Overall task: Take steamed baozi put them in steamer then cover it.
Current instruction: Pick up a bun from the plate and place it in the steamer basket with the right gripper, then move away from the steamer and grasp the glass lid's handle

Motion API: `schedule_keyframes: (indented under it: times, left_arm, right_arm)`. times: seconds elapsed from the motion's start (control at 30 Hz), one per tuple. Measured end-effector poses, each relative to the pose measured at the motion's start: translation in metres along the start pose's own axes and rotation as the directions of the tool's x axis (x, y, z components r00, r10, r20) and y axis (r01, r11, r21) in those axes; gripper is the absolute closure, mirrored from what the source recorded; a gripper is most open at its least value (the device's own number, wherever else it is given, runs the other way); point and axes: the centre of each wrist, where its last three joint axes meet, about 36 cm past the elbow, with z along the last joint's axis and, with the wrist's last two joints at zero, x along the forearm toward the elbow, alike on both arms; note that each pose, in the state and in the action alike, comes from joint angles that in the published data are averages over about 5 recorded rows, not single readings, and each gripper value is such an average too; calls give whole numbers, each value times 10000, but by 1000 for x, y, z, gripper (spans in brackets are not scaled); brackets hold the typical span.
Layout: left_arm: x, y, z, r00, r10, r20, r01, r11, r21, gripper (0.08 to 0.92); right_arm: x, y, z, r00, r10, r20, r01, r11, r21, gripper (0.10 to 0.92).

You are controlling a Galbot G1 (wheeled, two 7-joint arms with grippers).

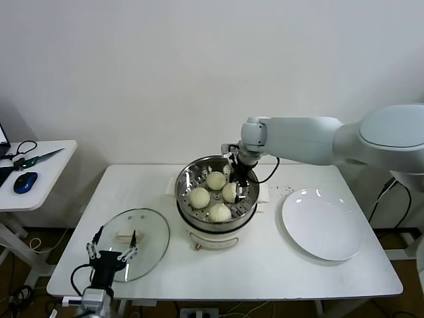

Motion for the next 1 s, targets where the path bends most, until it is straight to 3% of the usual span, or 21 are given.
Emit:
schedule_keyframes:
  times: [0.3,0.57,0.77,1.0]
  left_arm:
    - [1,-3,-3,10000,-10,43,10,10000,-58,177]
    - [4,-1,-2,9997,-235,-34,235,9996,-146,177]
    - [7,1,-1,9992,-392,-70,391,9989,-241,177]
    - [9,1,-4,9982,-588,89,591,9971,-474,177]
  right_arm:
    - [33,4,17,9981,336,521,-333,9994,-53,200]
    - [61,23,65,9632,1658,2114,-1612,9862,-389,200]
    - [54,54,111,8661,3177,3860,-2906,9482,-1284,200]
    - [21,97,155,6677,5151,5374,-4031,8571,-3207,200]
